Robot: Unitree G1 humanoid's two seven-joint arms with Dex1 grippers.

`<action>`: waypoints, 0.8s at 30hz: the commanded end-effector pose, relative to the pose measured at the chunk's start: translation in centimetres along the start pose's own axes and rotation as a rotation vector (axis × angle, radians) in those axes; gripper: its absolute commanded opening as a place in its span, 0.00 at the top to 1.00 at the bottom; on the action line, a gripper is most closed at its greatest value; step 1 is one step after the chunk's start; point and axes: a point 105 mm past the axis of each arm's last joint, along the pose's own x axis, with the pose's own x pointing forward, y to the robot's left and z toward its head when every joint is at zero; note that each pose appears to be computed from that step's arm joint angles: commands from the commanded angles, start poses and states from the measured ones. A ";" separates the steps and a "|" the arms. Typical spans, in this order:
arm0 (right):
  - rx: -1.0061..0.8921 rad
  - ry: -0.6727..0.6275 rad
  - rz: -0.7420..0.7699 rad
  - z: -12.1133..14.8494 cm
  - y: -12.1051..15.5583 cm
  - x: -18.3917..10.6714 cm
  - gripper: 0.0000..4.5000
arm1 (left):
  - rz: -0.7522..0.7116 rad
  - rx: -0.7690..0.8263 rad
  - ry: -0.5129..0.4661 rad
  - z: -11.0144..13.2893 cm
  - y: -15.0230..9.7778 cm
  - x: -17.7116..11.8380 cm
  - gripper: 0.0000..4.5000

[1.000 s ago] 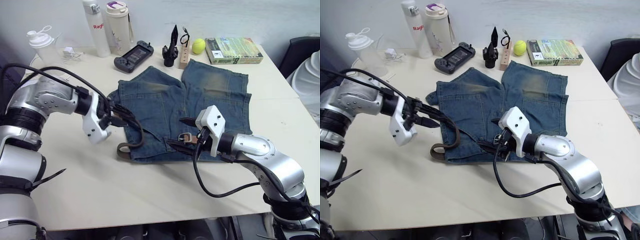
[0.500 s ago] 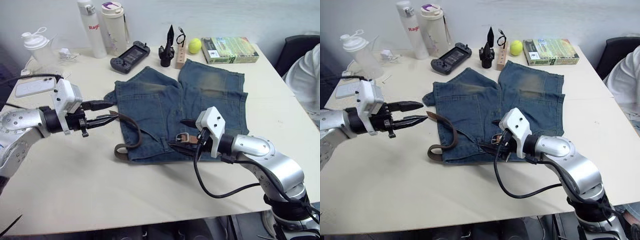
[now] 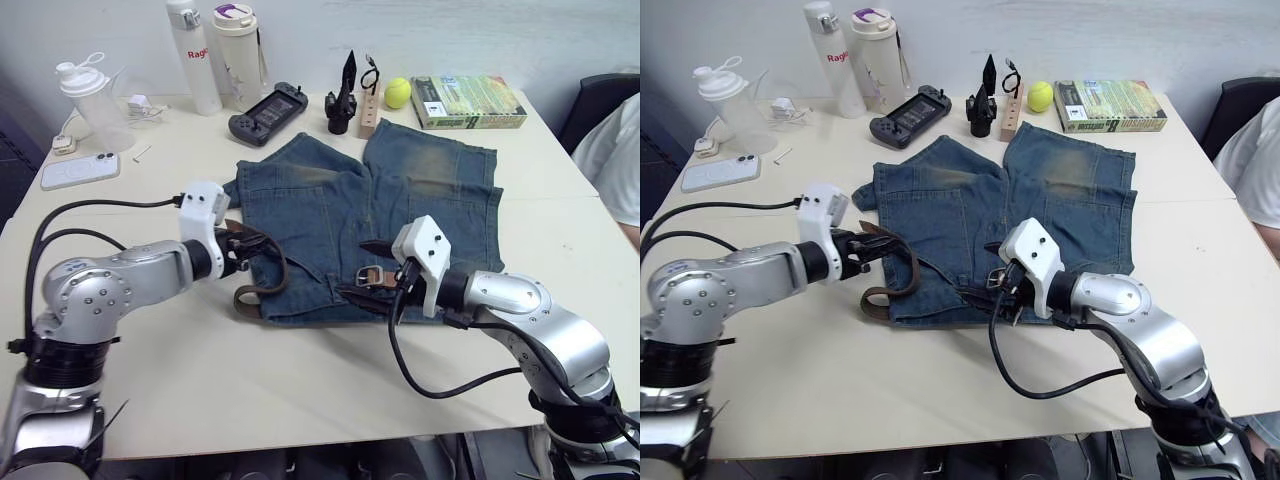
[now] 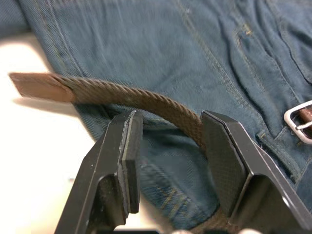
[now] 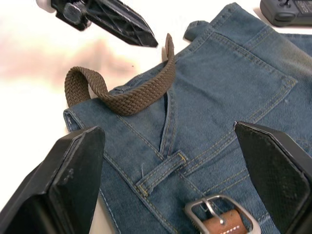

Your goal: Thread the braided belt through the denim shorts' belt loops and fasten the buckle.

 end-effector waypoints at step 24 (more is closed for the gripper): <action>-0.020 -0.064 -0.077 1.5 0.7 -0.3 0.00 | -0.013 0.136 0.159 -1.2 -1.3 3.4 0.56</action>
